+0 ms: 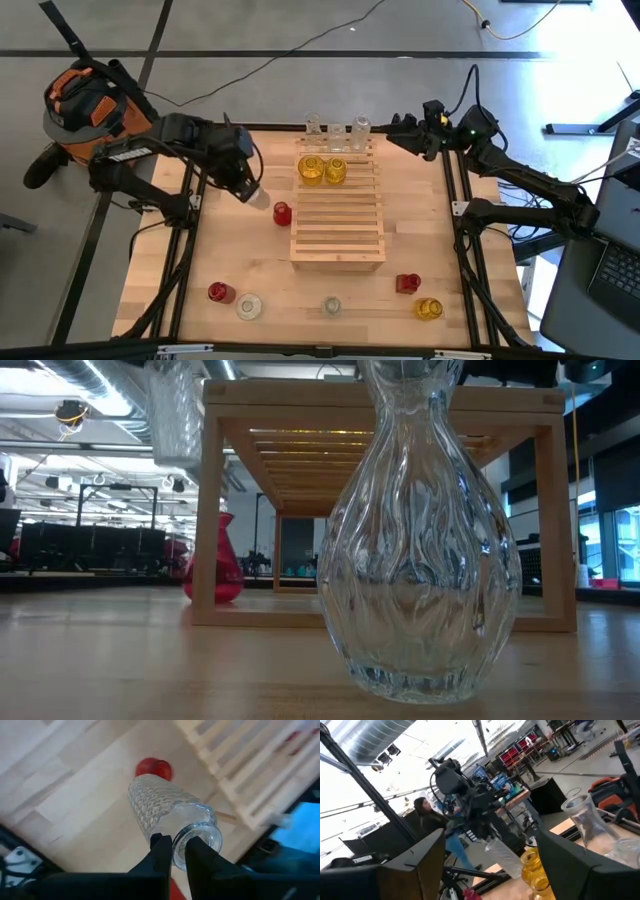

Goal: Sort vases onto shelf
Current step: Put the transparent vase on the shelf

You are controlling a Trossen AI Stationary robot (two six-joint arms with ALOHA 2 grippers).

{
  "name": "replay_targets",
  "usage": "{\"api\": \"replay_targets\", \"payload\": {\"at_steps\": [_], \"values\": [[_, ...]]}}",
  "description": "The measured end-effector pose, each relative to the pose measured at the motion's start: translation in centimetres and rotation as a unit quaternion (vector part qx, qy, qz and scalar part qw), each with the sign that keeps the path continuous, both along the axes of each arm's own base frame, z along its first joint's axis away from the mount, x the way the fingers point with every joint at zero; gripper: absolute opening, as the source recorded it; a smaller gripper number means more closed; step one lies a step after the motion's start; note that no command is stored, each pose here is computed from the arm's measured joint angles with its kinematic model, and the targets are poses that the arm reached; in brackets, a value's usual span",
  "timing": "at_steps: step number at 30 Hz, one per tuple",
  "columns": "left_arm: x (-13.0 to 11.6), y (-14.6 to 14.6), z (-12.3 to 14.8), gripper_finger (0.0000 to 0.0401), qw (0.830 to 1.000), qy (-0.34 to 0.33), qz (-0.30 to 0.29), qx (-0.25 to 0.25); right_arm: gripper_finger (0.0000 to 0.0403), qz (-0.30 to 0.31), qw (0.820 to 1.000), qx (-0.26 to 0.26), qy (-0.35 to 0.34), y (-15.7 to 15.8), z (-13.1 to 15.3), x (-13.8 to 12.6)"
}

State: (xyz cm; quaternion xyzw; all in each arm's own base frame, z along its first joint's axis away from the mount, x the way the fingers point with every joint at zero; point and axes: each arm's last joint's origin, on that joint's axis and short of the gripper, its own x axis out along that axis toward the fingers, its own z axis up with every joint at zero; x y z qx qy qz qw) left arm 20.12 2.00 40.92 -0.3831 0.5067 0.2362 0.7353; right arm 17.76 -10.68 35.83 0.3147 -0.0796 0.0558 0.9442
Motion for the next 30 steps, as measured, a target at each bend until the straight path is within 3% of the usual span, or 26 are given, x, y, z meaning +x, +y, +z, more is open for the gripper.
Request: {"api": "replay_targets", "payload": {"at_steps": [5,10,17,24,30], "values": [[1.2,-0.1,2.1,0.0024,0.998,-0.044,-0.037,-0.001,0.0266,-0.031,0.999,0.019,-0.015,-0.2,0.3,0.0],[4.2,0.1,3.1,0.0024,0.993,-0.064,-0.093,0.028,0.0266,-0.045,0.998,0.017,-0.029,-0.2,0.5,-0.1],[9.1,0.5,0.8,0.0024,0.987,-0.026,-0.153,0.034,0.0266,-0.041,0.998,0.012,-0.035,-0.1,0.7,-0.2],[11.3,1.0,0.0,0.0035,0.986,-0.056,-0.156,0.026,0.0266,-0.006,0.999,0.007,-0.032,0.2,0.8,-0.4],[11.7,1.3,0.1,0.0038,0.989,-0.071,-0.131,0.018,0.0266,0.009,0.999,0.003,-0.031,0.4,0.9,-0.5]]}}
